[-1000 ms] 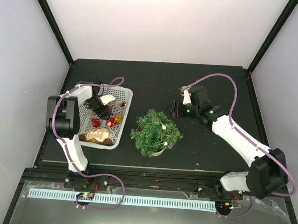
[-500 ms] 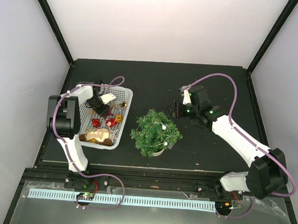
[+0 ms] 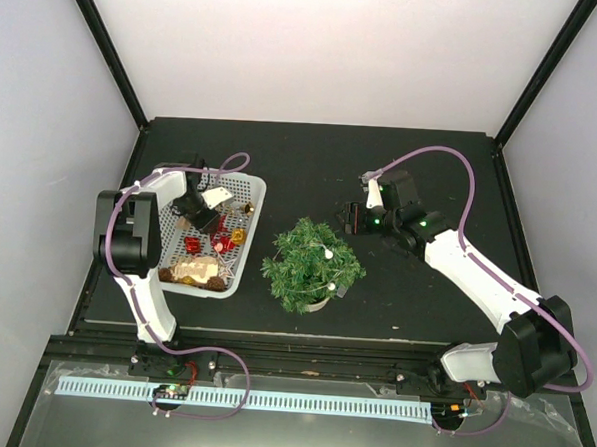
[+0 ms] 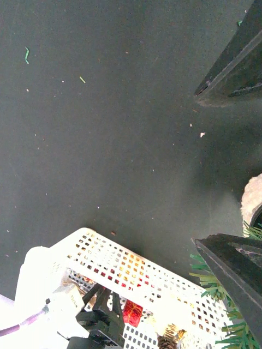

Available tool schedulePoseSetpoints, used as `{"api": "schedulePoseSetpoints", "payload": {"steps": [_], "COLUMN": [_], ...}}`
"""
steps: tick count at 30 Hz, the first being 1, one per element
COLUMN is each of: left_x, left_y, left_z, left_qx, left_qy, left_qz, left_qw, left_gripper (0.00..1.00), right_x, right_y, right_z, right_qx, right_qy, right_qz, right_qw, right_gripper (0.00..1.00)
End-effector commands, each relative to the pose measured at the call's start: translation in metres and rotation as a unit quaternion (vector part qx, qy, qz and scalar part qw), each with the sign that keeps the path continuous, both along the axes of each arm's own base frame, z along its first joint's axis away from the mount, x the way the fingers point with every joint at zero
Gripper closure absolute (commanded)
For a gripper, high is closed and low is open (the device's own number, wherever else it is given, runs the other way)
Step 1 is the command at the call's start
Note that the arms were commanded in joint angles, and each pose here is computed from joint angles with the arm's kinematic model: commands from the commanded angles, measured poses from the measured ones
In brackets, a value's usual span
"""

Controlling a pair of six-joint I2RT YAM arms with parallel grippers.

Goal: Decorate the small christmas tree

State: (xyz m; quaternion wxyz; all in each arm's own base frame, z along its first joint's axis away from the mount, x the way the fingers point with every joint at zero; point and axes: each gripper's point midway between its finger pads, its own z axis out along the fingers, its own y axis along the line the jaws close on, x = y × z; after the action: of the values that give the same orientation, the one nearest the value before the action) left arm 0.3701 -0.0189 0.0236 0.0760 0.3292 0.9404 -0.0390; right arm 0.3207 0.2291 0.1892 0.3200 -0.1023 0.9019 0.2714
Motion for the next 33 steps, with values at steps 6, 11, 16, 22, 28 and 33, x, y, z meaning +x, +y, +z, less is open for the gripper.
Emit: {"api": "schedulePoseSetpoints", "payload": {"steps": [6,11,16,22,28,33], "left_x": [-0.005,-0.007,-0.007,-0.007,-0.009,-0.018], "left_y": [-0.004,-0.006,-0.007,-0.006,0.005,0.008], "left_z": [0.022,0.021,0.023,0.026,0.03,0.027], "left_qx": [-0.015,-0.023,-0.024,-0.022,-0.008,-0.01], "left_qy": [-0.005,-0.001,-0.003,-0.007,-0.019,-0.013], "left_qz": [-0.005,-0.002,-0.002,0.0,-0.001,-0.022], "left_qw": [1.0,1.0,1.0,1.0,1.0,1.0], "left_gripper": [0.75,0.87,0.98,0.92,0.62,0.62], "right_x": [0.002,0.002,0.002,0.001,0.001,0.001], "right_y": [-0.001,-0.001,-0.001,-0.001,-0.001,-0.001], "right_z": [0.009,0.01,0.009,0.009,0.008,0.008], "right_qx": [0.008,0.008,0.008,0.008,0.008,0.008], "right_qy": [-0.015,-0.016,-0.016,-0.016,-0.015,-0.015], "right_qz": [0.002,0.001,0.001,0.002,0.003,0.003], "right_qw": [1.0,1.0,1.0,1.0,1.0,1.0], "right_gripper": [0.35,0.35,0.35,0.35,0.35,0.35]}}
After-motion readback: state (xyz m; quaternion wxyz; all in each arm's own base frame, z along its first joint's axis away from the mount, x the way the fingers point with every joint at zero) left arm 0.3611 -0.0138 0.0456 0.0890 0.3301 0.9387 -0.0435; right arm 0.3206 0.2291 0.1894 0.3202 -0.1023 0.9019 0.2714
